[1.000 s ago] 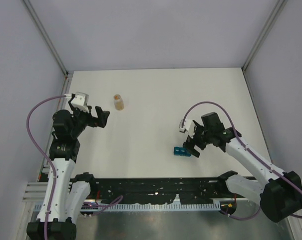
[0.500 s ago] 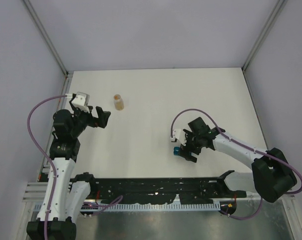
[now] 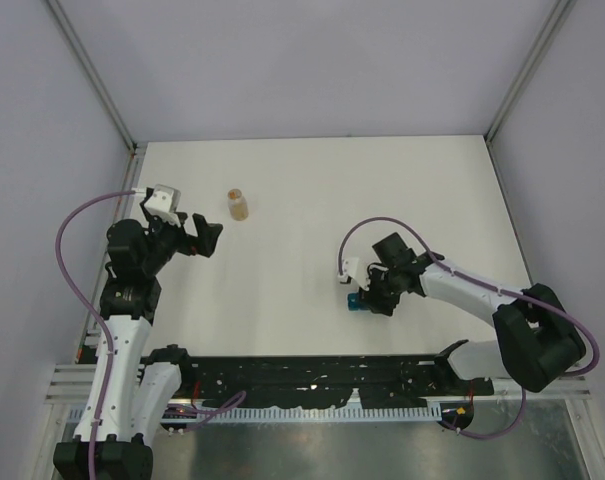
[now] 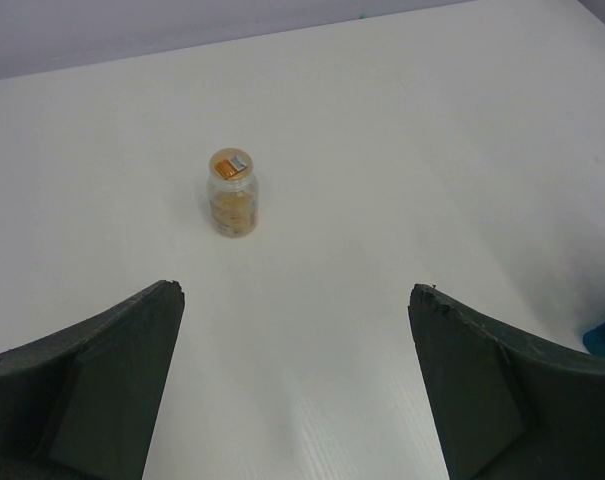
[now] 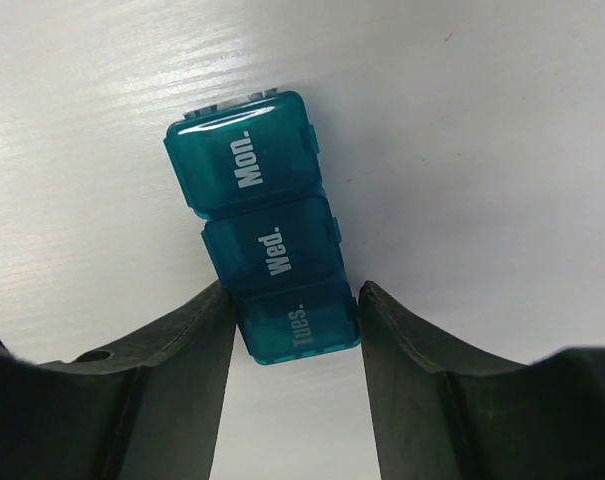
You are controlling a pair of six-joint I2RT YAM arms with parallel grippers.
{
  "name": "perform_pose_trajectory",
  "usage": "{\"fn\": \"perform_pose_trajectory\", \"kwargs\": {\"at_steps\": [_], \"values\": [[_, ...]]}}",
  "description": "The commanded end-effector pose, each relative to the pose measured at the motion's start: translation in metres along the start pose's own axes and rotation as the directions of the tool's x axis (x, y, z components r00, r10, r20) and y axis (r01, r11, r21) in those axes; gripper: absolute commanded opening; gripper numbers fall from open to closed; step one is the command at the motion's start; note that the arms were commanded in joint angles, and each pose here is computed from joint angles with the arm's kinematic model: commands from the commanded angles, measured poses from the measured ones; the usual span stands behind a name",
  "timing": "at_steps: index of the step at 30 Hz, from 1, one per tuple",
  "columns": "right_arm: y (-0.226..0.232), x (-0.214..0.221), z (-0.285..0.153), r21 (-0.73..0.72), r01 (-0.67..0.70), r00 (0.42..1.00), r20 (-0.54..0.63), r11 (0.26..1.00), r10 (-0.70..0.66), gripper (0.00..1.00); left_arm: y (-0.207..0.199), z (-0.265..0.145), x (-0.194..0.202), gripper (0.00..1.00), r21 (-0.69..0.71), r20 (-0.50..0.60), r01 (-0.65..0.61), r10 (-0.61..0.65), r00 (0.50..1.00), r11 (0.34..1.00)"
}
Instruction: Sort the pills into containers
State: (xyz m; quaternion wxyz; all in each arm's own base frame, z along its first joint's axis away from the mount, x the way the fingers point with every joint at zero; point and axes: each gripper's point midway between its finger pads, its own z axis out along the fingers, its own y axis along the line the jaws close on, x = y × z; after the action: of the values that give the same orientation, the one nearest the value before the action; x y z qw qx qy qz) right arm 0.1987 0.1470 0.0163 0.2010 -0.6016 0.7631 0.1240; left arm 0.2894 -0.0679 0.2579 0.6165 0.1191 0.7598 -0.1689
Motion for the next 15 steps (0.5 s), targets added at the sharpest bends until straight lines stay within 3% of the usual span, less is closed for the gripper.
{"fn": "perform_pose_trajectory", "kwargs": {"at_steps": [1,5,10,15], "values": [[-0.007,-0.012,0.0,-0.005,0.023,1.0,0.011,1.0,-0.023,0.51,-0.004,0.001,-0.012,0.99,0.03,0.048,-0.032,0.031,0.998,0.999],[-0.009,-0.028,-0.013,-0.023,0.019,0.999,0.036,1.0,-0.018,0.4,-0.013,0.001,-0.012,0.99,0.083,0.052,-0.024,0.02,0.998,0.996],[-0.017,-0.077,-0.047,-0.023,0.017,0.988,0.155,1.0,-0.013,0.27,-0.039,-0.002,-0.019,0.99,0.223,0.062,-0.041,0.027,0.998,0.974],[-0.014,-0.129,-0.08,-0.031,0.037,0.961,0.274,0.999,-0.027,0.21,-0.092,-0.009,-0.017,0.99,0.458,0.036,-0.098,0.092,0.995,0.884]]}}
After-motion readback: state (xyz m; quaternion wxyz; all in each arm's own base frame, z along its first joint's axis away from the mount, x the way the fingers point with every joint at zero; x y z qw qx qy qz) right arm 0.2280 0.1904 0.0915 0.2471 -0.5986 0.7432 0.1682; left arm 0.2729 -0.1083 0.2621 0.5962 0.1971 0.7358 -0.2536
